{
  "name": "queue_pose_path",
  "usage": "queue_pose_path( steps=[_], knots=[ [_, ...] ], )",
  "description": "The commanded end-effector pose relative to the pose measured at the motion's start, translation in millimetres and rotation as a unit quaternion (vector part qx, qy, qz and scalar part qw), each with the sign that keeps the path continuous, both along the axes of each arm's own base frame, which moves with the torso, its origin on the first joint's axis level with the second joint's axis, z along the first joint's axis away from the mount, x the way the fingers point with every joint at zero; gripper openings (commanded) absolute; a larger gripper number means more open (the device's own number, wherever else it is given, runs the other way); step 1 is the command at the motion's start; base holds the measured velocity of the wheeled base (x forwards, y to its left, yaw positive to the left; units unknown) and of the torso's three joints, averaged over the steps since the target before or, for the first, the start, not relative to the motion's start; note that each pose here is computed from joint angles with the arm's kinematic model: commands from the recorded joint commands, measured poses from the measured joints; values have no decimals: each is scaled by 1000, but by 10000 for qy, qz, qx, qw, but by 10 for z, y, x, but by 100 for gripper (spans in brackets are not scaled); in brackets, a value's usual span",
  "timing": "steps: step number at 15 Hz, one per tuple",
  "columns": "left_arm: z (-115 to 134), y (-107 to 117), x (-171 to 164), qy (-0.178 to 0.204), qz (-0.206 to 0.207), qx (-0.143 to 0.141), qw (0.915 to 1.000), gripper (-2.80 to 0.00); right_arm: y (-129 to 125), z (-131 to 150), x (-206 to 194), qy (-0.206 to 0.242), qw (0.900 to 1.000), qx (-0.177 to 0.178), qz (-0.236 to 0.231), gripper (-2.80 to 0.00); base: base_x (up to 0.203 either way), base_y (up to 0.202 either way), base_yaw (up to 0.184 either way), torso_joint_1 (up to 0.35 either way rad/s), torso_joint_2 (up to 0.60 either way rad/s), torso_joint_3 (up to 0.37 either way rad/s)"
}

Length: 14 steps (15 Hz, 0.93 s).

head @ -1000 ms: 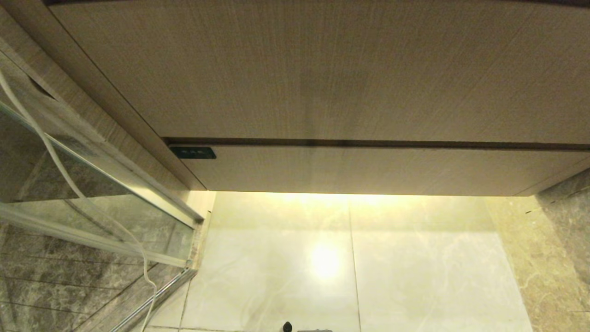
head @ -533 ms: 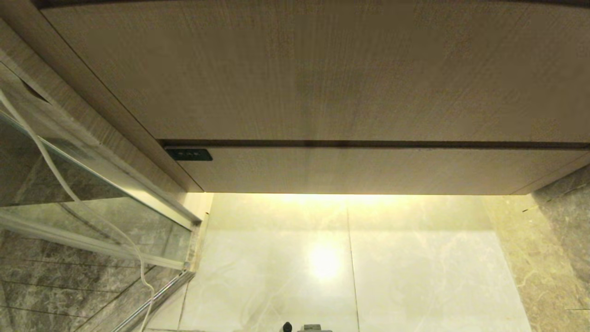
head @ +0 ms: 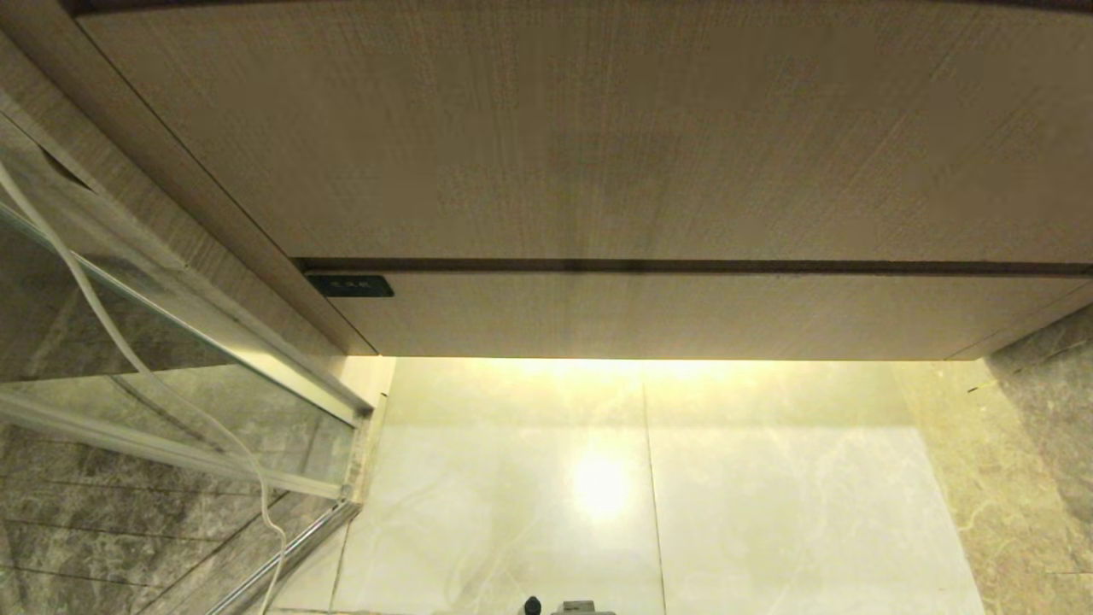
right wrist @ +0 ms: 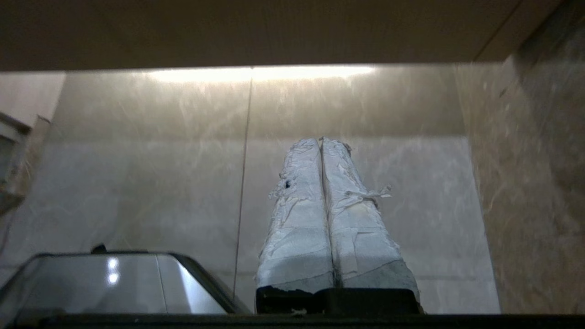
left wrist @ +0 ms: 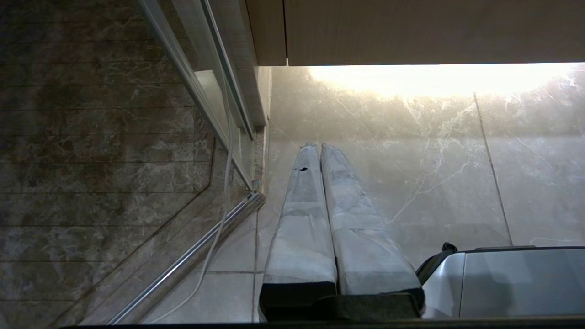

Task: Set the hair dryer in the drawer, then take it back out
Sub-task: Pull open the drawer

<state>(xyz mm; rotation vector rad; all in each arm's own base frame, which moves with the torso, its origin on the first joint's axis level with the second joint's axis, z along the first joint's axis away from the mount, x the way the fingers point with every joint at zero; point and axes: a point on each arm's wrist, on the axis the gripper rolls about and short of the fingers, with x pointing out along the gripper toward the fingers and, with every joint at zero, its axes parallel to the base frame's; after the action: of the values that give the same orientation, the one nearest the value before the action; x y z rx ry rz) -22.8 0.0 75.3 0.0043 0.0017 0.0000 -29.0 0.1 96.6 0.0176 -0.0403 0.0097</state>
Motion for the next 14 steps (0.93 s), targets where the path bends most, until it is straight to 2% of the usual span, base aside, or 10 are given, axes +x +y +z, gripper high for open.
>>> queue_pose_path(
  steps=[1, 2, 4, 5, 6, 7, 8, 11, 12, 14],
  knots=[
    [-1, 0, 0, 1, 0, 2, 10000, -280, 1, 618, -84, -239, 9997, 1, 32, -280, 0, 0, 0, 0, 0, 0],
    [-4, 0, 1, 7, 0, 2, 10000, -280, 4, 975, -55, -89, 9999, -50, 107, -280, 0, 0, 0, 0, 0, 0],
    [-4, 0, 1, 6, 0, 2, 10000, -280, 20, 1610, 225, 621, 9968, -222, 459, -280, 0, 0, 0, 0, 0, 0],
    [0, 0, 0, -1, 0, 2, 10000, -280, 32, 1765, 448, 1136, 9902, -341, 736, -280, 0, 0, 0, 0, 0, 0],
    [-4, 0, 1, 6, 0, 2, 10000, -280, 62, 1813, 701, 1706, 9775, -528, 1123, -280, 0, 0, 0, 0, 0, 0],
    [-1, 0, -1, -6, 0, 2, 10000, -280, 110, 1762, 959, 2277, 9594, -747, 1485, -280, 0, 0, 0, 0, 0, 0],
    [-3, 0, 1, 4, 0, 2, 10000, -280, 172, 1646, 1233, 2848, 9358, -1004, 1818, -280, 0, 0, 0, 0, 0, 0],
    [-4, 0, 1, 7, 0, 2, 10000, -280, 356, 1311, 1889, 3942, 8704, -1460, 2563, -280, 0, 0, 0, 0, 0, 0],
    [-4, 0, 1, 7, 0, 2, 10000, -280, 416, 1221, 2069, 4167, 8517, -1506, 2797, 0, 0, 0, 0, 0, 0, 0],
    [0, 0, 0, 0, 0, 2, 10000, -280, 528, 1056, 2393, 4396, 8195, -1812, 3201, 0, 0, 0, 0, 0, 0, 0]
  ],
)
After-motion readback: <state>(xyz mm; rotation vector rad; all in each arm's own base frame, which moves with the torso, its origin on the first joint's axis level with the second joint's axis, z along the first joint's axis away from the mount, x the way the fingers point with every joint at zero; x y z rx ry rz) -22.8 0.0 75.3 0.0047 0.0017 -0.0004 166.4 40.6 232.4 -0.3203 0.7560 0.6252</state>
